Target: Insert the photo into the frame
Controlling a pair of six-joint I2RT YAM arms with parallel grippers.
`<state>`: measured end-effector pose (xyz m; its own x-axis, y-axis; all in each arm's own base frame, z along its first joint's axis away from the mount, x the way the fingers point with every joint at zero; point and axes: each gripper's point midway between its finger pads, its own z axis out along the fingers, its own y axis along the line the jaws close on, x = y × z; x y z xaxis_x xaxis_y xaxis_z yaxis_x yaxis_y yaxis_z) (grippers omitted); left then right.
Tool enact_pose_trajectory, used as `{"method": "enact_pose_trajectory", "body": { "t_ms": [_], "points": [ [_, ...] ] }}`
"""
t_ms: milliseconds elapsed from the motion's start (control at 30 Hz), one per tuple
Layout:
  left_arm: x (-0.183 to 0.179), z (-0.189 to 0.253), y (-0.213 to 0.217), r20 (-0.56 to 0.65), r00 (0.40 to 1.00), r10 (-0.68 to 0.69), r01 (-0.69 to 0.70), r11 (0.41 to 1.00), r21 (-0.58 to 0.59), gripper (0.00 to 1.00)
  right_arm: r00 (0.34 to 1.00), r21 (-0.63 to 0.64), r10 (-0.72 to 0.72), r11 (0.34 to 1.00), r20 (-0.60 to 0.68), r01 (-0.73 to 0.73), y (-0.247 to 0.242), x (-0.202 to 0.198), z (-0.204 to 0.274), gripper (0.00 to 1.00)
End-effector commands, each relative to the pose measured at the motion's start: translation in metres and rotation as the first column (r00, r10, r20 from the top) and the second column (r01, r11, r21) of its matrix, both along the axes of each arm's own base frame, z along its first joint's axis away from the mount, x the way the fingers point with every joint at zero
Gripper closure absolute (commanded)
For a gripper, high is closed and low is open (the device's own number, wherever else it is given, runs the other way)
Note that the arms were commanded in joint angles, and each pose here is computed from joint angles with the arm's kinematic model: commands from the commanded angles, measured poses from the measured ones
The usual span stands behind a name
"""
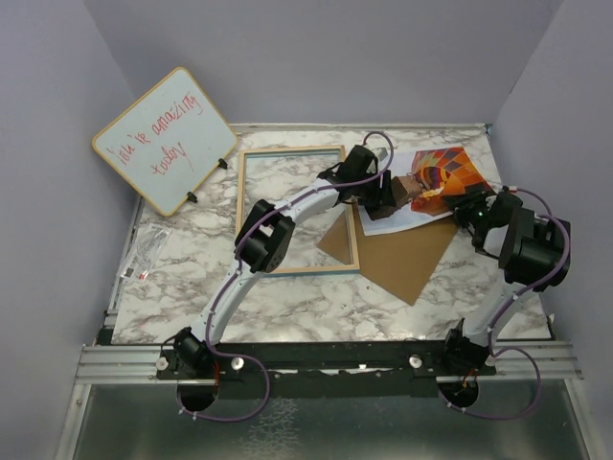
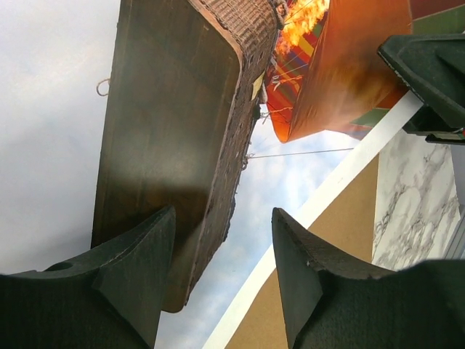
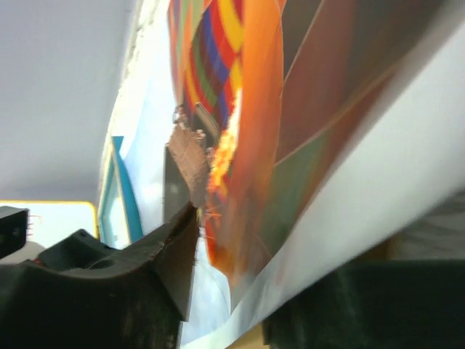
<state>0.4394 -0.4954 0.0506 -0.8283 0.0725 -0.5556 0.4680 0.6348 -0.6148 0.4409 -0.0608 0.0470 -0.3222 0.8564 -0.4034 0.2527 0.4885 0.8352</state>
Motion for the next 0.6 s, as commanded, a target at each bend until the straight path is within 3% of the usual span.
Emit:
{"method": "enact_pose_trajectory", "body": {
  "t_ms": [0, 167, 400, 567],
  "points": [
    [-0.034, -0.072, 0.024, -0.163, 0.986, -0.02, 0.046, 0.987, 0.157, 0.42, 0.993, 0.045, 0.049, 0.998, 0.105, -0.053, 0.025, 0.009, 0.019, 0.68],
    [-0.028, -0.048, 0.02, -0.113, 0.992, -0.05, 0.064, 0.989, 0.13, 0.42, 0.982, 0.049, 0.049, 0.997, 0.183, -0.059, 0.029, 0.013, 0.035, 0.98],
    [-0.01, 0.045, 0.021, 0.095, 0.991, -0.095, 0.089, 0.993, 0.073, 0.35, 0.934, 0.079, 0.079, 0.99, 0.347, -0.113, 0.039, 0.01, 0.071, 0.99],
    [0.005, 0.126, 0.038, 0.284, 0.955, -0.085, 0.073, 0.996, 0.051, 0.3, 0.89, 0.091, 0.122, 0.98, 0.44, -0.179, 0.049, 0.004, 0.105, 1.0]
  ]
}}
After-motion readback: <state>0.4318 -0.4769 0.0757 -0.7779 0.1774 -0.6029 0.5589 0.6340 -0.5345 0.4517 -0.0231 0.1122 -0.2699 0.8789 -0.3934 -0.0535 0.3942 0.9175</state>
